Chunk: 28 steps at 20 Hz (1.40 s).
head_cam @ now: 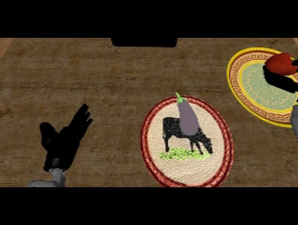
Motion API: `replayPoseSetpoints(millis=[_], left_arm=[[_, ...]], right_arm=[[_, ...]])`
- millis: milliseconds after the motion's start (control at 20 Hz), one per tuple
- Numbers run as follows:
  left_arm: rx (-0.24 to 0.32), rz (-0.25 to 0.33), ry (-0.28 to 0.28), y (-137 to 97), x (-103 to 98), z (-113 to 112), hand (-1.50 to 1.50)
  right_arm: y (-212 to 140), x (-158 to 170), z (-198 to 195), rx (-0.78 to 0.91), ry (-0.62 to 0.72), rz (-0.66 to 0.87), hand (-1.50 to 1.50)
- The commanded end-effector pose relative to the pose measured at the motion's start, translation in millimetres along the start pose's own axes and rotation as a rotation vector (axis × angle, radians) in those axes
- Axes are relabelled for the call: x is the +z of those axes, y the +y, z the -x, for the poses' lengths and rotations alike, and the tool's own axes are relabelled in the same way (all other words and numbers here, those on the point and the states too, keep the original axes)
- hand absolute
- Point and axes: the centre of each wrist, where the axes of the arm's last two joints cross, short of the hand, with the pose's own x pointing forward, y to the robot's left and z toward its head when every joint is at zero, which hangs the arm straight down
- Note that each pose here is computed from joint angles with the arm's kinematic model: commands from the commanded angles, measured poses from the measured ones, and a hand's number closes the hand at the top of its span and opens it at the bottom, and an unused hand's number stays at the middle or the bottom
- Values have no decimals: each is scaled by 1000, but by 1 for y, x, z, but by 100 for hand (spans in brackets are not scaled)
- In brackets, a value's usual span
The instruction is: Pick the bell pepper from the placemat and place it in the plate
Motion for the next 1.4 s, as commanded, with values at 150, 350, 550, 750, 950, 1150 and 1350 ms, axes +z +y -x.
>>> replayPoseSetpoints(millis=[150,350,550,750,950,1150,1350], left_arm=[[4,15,56,-4,2,12,0],[-21,38,24,-7,-4,-7,0],[-8,48,28,-7,-4,-5,0],[-8,19,48,4,-1,-1,0],[-1,49,46,-15,-1,5,0],[-1,16,21,-14,-2,-6,0],[0,3,57,9,-2,0,0]], right_arm=[[-10,-32,51,69,188,-97,150],[-7,-40,61,214,209,-283,-150],[-8,-46,66,99,199,-351,-150],[-8,-41,74,-58,127,-345,-150],[4,-41,60,-243,106,-202,-150],[-35,-55,92,-325,157,-144,-150],[-54,-63,103,-402,196,-181,-150]])
